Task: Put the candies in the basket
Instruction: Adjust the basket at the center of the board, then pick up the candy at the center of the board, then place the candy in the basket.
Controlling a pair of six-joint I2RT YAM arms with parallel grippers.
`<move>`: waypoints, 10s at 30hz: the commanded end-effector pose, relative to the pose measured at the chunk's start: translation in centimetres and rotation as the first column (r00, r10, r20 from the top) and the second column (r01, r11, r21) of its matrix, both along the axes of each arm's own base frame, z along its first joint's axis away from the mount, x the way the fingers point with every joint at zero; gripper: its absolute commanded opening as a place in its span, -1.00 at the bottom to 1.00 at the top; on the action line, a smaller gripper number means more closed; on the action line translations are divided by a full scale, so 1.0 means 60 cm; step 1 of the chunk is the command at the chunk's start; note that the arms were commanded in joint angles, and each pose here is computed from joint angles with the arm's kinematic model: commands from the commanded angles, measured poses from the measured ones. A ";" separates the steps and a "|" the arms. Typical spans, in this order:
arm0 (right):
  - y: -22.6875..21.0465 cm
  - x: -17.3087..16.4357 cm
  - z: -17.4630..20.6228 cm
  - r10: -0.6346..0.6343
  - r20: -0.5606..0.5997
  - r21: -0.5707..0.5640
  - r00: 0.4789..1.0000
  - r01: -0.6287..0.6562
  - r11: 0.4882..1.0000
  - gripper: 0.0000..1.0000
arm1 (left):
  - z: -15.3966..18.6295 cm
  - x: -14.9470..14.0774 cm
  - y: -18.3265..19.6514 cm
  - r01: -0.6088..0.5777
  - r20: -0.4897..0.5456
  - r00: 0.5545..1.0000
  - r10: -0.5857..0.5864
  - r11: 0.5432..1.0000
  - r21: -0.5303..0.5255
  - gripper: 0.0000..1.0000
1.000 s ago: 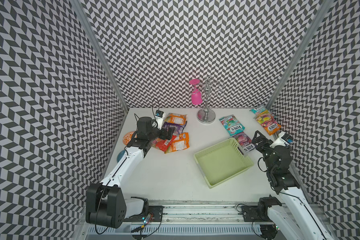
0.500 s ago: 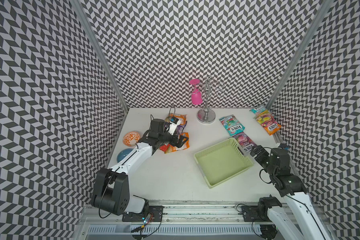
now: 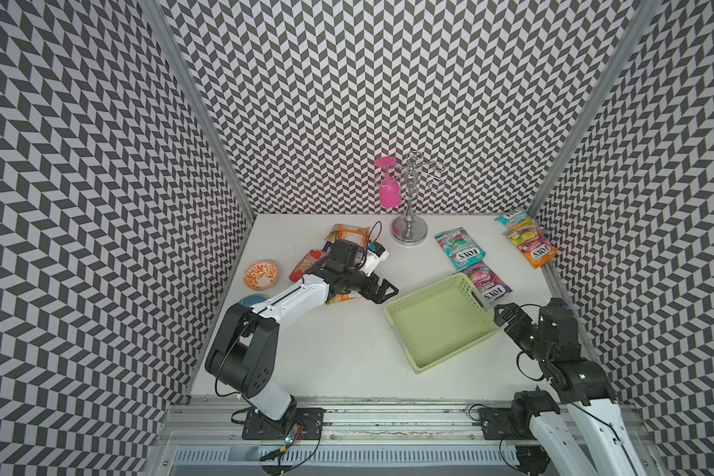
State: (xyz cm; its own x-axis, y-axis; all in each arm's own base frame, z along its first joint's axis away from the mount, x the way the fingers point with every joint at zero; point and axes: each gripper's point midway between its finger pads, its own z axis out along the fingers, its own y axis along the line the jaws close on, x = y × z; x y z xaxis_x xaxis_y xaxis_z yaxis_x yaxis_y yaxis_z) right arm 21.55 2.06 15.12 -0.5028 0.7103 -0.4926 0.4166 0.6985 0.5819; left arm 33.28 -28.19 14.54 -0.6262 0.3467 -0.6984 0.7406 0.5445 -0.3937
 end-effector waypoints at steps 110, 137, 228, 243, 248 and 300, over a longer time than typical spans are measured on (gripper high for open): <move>0.279 0.164 -0.068 0.579 -0.117 0.052 0.807 -0.577 0.815 0.78 | 0.048 0.092 0.283 -0.485 0.324 0.852 0.412 0.853 0.190 0.98; 0.139 0.253 -0.040 0.341 -0.256 -0.474 0.905 -0.425 0.771 0.74 | 0.073 0.081 0.282 -0.474 0.340 0.848 0.406 0.869 0.144 0.98; 0.189 0.237 0.188 0.516 -0.226 -0.875 0.826 -0.405 0.265 -1.00 | 0.120 -0.061 0.205 -0.068 0.357 0.934 0.016 0.989 0.133 0.98; 0.352 0.178 0.222 0.853 -0.117 -0.942 0.509 -0.329 0.066 -1.00 | 0.143 -0.106 0.196 0.040 0.419 0.906 -0.065 0.997 0.067 0.98; 0.362 0.194 0.197 0.823 -0.127 -0.929 0.554 -0.358 0.097 -1.00 | 0.145 -0.097 0.198 0.020 0.416 0.908 -0.045 0.998 0.065 0.98; 0.438 0.211 -0.084 0.760 -0.383 -0.683 0.526 -0.715 0.150 -0.39 | 0.138 -0.085 0.201 0.005 0.398 0.917 -0.030 0.998 0.062 0.97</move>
State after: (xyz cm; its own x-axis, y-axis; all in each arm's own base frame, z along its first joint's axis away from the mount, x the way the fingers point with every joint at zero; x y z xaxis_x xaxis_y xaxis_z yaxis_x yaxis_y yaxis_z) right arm 35.09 26.76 10.34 -0.5442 -0.5800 -0.6062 -0.4821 0.8075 -0.3398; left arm 27.77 -16.11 21.55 -0.3226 0.4158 -0.8503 0.8371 0.5446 -0.0513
